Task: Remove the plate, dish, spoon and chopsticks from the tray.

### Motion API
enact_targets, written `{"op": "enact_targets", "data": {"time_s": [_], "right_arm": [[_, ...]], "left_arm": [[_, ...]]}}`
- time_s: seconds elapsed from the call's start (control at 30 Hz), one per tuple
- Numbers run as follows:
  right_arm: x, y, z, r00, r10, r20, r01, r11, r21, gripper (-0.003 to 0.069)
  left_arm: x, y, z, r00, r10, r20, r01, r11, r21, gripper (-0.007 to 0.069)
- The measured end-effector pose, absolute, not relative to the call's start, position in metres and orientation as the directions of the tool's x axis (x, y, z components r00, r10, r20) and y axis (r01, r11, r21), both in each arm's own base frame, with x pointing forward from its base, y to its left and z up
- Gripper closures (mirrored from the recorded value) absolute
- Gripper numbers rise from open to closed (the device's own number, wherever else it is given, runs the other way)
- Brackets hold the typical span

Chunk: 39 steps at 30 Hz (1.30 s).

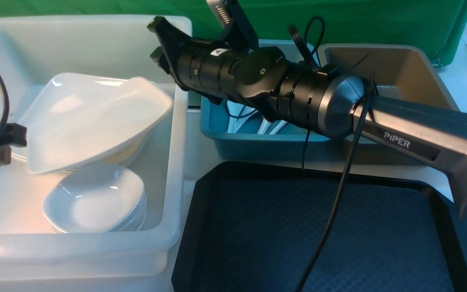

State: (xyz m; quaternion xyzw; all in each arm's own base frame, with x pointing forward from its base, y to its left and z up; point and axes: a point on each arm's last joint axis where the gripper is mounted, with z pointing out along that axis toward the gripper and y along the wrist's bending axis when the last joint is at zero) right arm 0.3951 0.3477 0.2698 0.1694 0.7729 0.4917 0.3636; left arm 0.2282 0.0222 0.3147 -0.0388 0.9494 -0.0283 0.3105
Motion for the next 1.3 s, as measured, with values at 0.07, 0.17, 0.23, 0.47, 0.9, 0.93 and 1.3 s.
{"op": "enact_targets", "data": {"time_s": [0.07, 0.17, 0.23, 0.47, 0.9, 0.93, 1.3], "right_arm": [[0.396, 0.347, 0.271, -0.665, 0.629, -0.403, -0.1, 0.46, 0.882, 0.0468], [0.399, 0.344, 0.272, -0.641, 0.636, -0.429, -0.117, 0.472, 0.874, 0.0435], [0.401, 0.342, 0.273, -0.634, 0.637, -0.437, -0.122, 0.476, 0.871, 0.0424], [0.398, 0.318, 0.302, -0.66, 0.39, -0.642, -0.318, 0.629, 0.71, 0.0512], [0.307, 0.149, 0.443, -0.617, -0.283, -0.734, -0.522, 0.846, 0.112, 0.0634], [0.295, 0.141, 0.453, -0.611, -0.299, -0.733, -0.519, 0.851, 0.085, 0.0634], [0.126, 0.064, 0.477, -0.375, -0.135, -0.917, -0.471, 0.88, 0.063, 0.0635]], "left_arm": [[0.228, 0.022, 0.315, -0.806, -0.087, -0.586, -0.053, 0.996, -0.075, 0.0613], [0.228, 0.022, 0.315, -0.806, -0.085, -0.586, -0.052, 0.996, -0.074, 0.0613], [0.228, 0.022, 0.315, -0.806, -0.084, -0.586, -0.051, 0.996, -0.073, 0.0613], [0.228, 0.022, 0.315, -0.807, -0.064, -0.587, -0.035, 0.998, -0.061, 0.0613], [0.243, 0.015, 0.321, -0.77, -0.068, -0.634, 0.025, 0.99, -0.138, 0.0613], [0.247, 0.015, 0.323, -0.774, -0.066, -0.629, 0.03, 0.99, -0.141, 0.0613], [0.268, -0.019, 0.352, -0.739, 0.211, -0.64, 0.258, 0.966, 0.021, 0.0613]]}}
